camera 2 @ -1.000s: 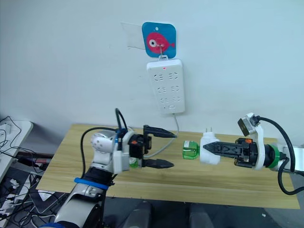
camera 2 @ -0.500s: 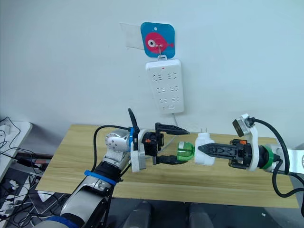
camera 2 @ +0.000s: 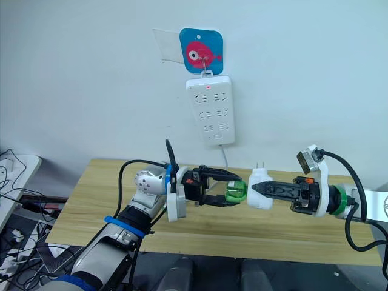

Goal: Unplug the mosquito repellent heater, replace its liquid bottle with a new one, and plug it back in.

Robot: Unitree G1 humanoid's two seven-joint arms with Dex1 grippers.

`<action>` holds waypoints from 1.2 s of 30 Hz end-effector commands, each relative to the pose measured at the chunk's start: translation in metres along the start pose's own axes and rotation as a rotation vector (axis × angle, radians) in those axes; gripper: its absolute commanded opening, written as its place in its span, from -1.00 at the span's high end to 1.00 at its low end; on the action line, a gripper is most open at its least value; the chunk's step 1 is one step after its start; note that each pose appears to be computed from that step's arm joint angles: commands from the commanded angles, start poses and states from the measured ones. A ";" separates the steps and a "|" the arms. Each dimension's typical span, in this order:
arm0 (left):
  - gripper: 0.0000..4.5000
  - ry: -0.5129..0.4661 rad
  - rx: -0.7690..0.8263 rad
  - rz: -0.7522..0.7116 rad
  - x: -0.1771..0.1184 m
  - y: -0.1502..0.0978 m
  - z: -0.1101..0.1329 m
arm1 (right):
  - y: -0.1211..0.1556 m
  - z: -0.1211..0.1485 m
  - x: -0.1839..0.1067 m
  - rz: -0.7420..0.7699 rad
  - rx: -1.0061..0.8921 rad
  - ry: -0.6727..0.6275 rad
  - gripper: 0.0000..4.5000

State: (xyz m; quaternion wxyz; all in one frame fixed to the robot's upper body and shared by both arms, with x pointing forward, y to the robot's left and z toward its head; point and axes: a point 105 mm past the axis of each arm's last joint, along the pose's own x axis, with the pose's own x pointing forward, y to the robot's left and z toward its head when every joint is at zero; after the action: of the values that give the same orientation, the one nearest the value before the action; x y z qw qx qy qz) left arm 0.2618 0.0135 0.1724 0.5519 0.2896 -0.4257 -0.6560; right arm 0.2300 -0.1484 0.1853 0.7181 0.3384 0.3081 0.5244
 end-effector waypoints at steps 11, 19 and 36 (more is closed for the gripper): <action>-0.02 -0.013 -1.739 0.059 0.006 0.028 0.003 | 0.017 0.008 0.000 0.000 -0.081 0.035 -0.38; -0.02 -0.020 -1.976 -0.023 0.003 0.018 0.012 | 0.017 0.006 0.001 -0.005 -0.082 0.056 -0.38; -1.00 0.019 -1.971 0.050 -0.004 0.019 0.004 | 0.015 0.006 -0.003 0.003 -0.064 0.028 -0.38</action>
State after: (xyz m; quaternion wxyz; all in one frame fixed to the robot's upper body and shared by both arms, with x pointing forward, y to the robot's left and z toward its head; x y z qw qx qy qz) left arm 0.2687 0.0143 0.1807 0.5647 -0.3071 0.3282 -0.6922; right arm 0.2285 -0.1489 0.1896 0.7258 0.3115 0.3193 0.5236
